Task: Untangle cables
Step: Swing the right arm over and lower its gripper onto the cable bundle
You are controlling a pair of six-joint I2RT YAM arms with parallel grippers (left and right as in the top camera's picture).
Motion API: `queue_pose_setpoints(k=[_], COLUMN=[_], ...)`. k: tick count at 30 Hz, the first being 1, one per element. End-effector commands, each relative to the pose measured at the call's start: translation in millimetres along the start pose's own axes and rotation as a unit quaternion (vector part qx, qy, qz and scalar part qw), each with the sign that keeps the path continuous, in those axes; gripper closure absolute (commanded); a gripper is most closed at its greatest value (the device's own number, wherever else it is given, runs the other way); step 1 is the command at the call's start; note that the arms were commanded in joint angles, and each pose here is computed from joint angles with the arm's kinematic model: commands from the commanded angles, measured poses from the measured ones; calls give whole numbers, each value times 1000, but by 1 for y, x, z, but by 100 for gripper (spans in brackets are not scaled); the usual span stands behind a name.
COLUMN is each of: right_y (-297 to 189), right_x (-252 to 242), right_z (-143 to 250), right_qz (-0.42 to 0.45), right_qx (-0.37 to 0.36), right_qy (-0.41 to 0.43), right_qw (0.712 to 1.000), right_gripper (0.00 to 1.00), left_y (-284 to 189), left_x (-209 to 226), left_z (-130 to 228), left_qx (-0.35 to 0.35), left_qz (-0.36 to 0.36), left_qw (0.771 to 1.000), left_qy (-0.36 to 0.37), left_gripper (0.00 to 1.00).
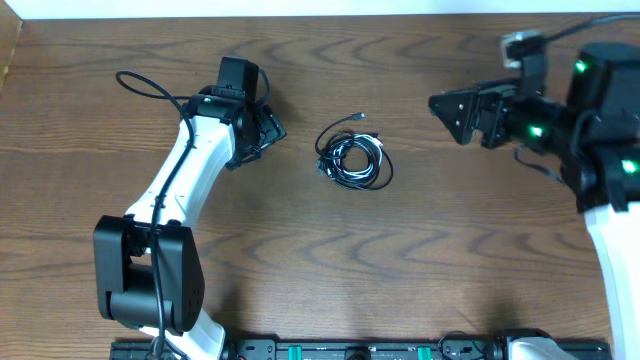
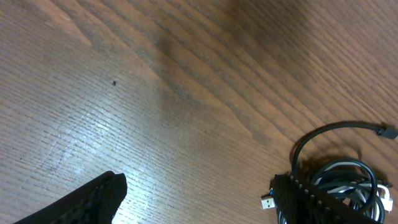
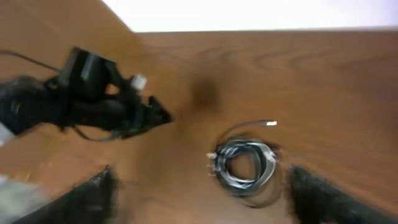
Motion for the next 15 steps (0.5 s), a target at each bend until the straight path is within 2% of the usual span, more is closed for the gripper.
queue_pose_setpoints(k=[1,2,3,9,13,15], right_y=[15,22,29,83,124,142], right_x=[11,8,5,-13,-27,-29], right_z=[0,0,2,26,53,67], right_qz=[-83,-84,-81,-33,62,92], right_qx=[26,31,39,107,151,170], right_qy=[28,39,51,99,177,202], right_qw=[996,995,995,989,971,960], right_gripper=[64,86,99,99,99,91], left_y=[6,6,6,6,6,6], left_x=[3,3,3,3,3,3], left_z=[2,2,2,1,1,1], left_qx=[3,3,2,1,2,2], left_qz=[-11,-11,-11,-10,-10,-10], left_qw=[1000,1000,1000,1000,1000,1000], left_qy=[4,4,4,4,4,4], left_gripper=[19,19,19,19,19,19])
Point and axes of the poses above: each gripper's point midway between its finger pads, its own y axis out along the fingers, its own x axis along the line the jaws close on, z = x × y, the point moved 6 cm from there along -y, back along the fingers, and after that the axes turned 1 degree about -y, right-handed, at the moved point
